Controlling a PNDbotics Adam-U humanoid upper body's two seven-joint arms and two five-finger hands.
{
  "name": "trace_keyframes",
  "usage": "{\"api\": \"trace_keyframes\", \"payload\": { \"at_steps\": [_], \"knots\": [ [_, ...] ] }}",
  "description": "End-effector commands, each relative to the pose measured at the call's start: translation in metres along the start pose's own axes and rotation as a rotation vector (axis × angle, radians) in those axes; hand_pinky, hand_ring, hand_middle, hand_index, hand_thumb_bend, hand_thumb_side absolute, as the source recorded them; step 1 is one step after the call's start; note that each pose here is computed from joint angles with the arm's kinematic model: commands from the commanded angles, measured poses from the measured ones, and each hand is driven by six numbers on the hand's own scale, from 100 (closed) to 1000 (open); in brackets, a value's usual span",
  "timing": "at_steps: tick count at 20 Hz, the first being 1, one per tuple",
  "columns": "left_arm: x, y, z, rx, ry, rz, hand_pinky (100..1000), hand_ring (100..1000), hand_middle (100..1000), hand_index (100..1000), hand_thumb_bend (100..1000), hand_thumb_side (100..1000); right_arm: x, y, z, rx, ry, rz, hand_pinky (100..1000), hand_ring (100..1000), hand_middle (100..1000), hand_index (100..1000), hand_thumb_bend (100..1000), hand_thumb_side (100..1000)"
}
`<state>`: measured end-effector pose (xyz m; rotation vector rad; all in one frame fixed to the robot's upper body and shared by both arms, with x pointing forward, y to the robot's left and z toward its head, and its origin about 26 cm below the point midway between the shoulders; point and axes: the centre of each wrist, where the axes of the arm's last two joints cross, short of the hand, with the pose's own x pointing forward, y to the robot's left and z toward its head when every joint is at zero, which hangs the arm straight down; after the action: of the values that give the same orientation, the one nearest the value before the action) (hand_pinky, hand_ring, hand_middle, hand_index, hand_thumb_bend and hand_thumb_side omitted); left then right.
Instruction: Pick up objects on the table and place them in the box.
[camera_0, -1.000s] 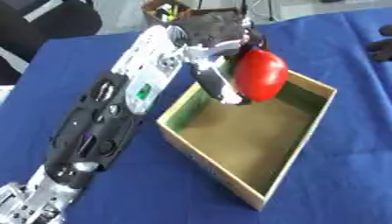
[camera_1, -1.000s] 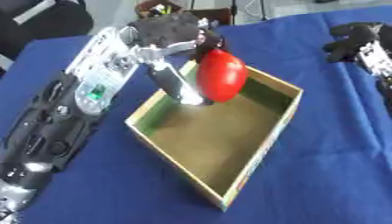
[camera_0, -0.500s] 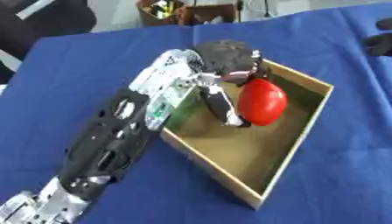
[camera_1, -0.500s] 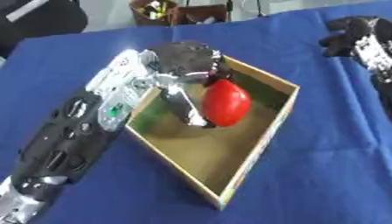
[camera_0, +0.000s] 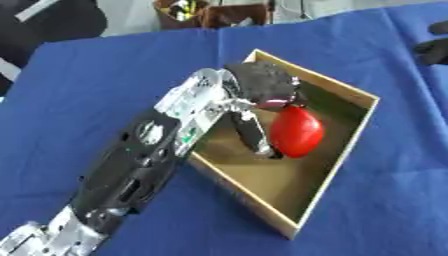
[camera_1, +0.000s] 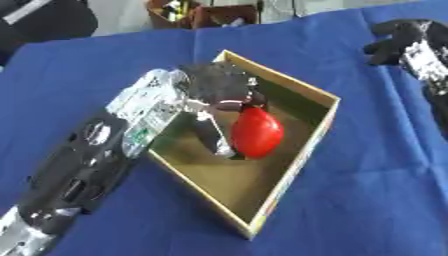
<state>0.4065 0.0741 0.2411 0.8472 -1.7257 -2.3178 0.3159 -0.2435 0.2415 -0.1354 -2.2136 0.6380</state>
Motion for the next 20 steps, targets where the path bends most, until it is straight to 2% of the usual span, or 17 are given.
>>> {"api": "trace_keyframes", "payload": {
  "at_steps": [1, 3, 4, 6, 7, 12, 14, 16, 17, 18, 20],
  "knots": [
    [0.0, 0.008, 0.001, -0.019, -0.002, -0.039, 451, 702, 747, 950, 134, 572, 0.008, -0.002, -0.002, 0.0, -0.032, 0.007, 771, 753, 489, 772, 100, 801],
    [-0.001, 0.011, 0.003, -0.034, 0.006, -0.064, 571, 795, 836, 1000, 275, 673, 0.008, -0.002, -0.002, 0.002, -0.031, 0.006, 771, 753, 488, 772, 100, 801],
    [0.0, 0.012, 0.004, -0.041, 0.012, -0.075, 580, 801, 843, 1000, 292, 687, 0.008, -0.002, -0.002, 0.003, -0.03, 0.006, 771, 753, 488, 772, 100, 801],
    [-0.001, 0.016, 0.007, -0.053, 0.034, -0.093, 653, 856, 912, 1000, 458, 816, 0.008, -0.002, -0.002, 0.003, -0.029, 0.004, 770, 752, 488, 772, 100, 802],
    [-0.001, 0.019, 0.009, -0.057, 0.051, -0.101, 668, 866, 930, 1000, 485, 838, 0.008, -0.001, -0.001, 0.002, -0.029, 0.004, 770, 752, 488, 772, 100, 802],
    [-0.002, 0.028, 0.018, -0.037, 0.127, -0.111, 688, 882, 950, 1000, 470, 825, 0.007, -0.001, -0.001, 0.0, -0.027, 0.001, 770, 751, 487, 772, 100, 803],
    [-0.004, 0.031, 0.023, -0.013, 0.149, -0.105, 698, 892, 963, 1000, 498, 853, 0.007, -0.001, -0.001, -0.003, -0.025, 0.0, 770, 750, 487, 772, 100, 802],
    [-0.005, 0.035, 0.03, 0.014, 0.161, -0.09, 686, 887, 958, 1000, 481, 856, 0.007, -0.001, -0.001, -0.005, -0.025, -0.003, 770, 749, 487, 772, 100, 802],
    [-0.006, 0.037, 0.034, 0.033, 0.167, -0.081, 658, 873, 947, 1000, 266, 929, 0.007, -0.001, -0.001, -0.005, -0.024, -0.003, 770, 749, 487, 772, 100, 805],
    [-0.008, 0.04, 0.039, 0.064, 0.179, -0.068, 644, 866, 931, 1000, 388, 843, 0.006, -0.001, 0.0, -0.007, -0.023, -0.003, 769, 749, 487, 772, 100, 802],
    [-0.01, 0.045, 0.052, 0.135, 0.201, -0.044, 610, 849, 909, 1000, 315, 853, 0.006, -0.001, 0.0, -0.012, -0.02, -0.003, 769, 749, 487, 772, 100, 802]
  ]
}}
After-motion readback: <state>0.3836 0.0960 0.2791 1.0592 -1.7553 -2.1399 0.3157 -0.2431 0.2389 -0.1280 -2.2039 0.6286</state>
